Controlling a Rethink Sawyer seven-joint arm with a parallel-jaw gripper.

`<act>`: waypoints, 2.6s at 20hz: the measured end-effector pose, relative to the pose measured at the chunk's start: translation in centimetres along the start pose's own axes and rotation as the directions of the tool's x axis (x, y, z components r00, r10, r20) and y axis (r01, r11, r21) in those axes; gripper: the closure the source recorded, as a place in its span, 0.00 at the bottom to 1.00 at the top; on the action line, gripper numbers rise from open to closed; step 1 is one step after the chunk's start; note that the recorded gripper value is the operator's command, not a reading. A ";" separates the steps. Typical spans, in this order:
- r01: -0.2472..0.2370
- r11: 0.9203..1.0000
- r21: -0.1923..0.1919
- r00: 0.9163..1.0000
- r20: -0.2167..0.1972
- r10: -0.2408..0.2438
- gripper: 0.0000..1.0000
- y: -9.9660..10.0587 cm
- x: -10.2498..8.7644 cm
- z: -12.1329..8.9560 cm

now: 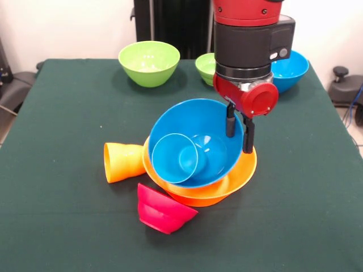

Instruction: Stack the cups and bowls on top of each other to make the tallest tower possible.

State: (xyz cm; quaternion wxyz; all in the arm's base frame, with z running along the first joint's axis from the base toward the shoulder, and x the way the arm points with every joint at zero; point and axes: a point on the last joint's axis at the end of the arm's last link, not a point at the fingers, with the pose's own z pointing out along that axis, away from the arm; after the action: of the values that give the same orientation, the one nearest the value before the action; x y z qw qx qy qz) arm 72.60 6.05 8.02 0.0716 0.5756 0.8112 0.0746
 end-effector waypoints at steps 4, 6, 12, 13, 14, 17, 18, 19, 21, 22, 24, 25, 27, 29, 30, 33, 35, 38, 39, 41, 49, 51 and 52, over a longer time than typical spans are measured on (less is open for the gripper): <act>0.000 1.000 0.000 1.000 0.000 0.000 0.00 0.0 0.0 0.0; -0.002 1.000 0.000 1.000 0.000 0.002 0.00 0.0 -0.1 0.0; -0.005 1.000 0.000 1.000 -0.001 0.005 0.00 -0.1 -0.2 -0.1; -0.006 1.000 0.001 1.000 -0.002 0.006 0.00 -0.3 -0.1 -0.1; -0.006 1.000 0.002 1.000 -0.003 0.006 0.00 -0.4 0.0 -0.2; -0.007 1.000 0.005 1.000 -0.004 0.007 0.00 -0.9 0.3 -0.2; -0.008 1.000 0.005 1.000 -0.004 0.008 0.00 -1.2 0.6 -0.3; -0.008 1.000 0.004 1.000 -0.004 0.008 0.00 -1.4 0.7 -0.4; -0.008 1.000 0.002 1.000 -0.004 0.008 0.00 -1.6 0.9 -0.4; -0.009 1.000 0.002 1.000 -0.005 0.009 0.00 -2.0 1.2 -0.5; -0.009 1.000 0.005 1.000 -0.009 0.009 0.00 -2.3 1.6 -0.5; -0.009 1.000 0.006 1.000 -0.011 0.009 0.00 -2.5 1.8 -0.5; -0.009 1.000 0.008 1.000 -0.014 0.009 0.00 -2.7 2.0 -0.5; -0.009 1.000 0.014 1.000 -0.019 0.009 0.00 -3.0 2.3 -0.5; -0.009 1.000 0.016 1.000 -0.020 0.009 0.00 -3.1 2.4 -0.4; -0.007 1.000 0.017 1.000 -0.022 0.008 0.00 -3.1 2.6 -0.3; -0.007 1.000 0.018 1.000 -0.024 0.007 0.00 -3.1 2.8 -0.3; -0.006 1.000 0.018 1.000 -0.028 0.006 0.00 -2.9 3.3 -0.2; -0.005 1.000 0.018 1.000 -0.029 0.006 0.00 -2.9 3.4 -0.2; -0.003 1.000 0.018 0.999 -0.031 0.004 0.00 -2.7 3.9 -0.1; 0.029 0.999 0.019 0.999 -0.032 -0.029 0.00 -1.6 6.7 1.2; 0.034 0.999 0.020 0.999 -0.033 -0.033 0.00 -1.4 7.2 1.6; 0.036 0.999 0.020 0.999 -0.034 -0.035 0.00 -1.3 7.5 1.8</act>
State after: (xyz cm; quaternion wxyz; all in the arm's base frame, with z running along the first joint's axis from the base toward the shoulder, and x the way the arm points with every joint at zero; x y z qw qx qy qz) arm 69.27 12.76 5.79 0.0534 0.5606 0.8230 0.0747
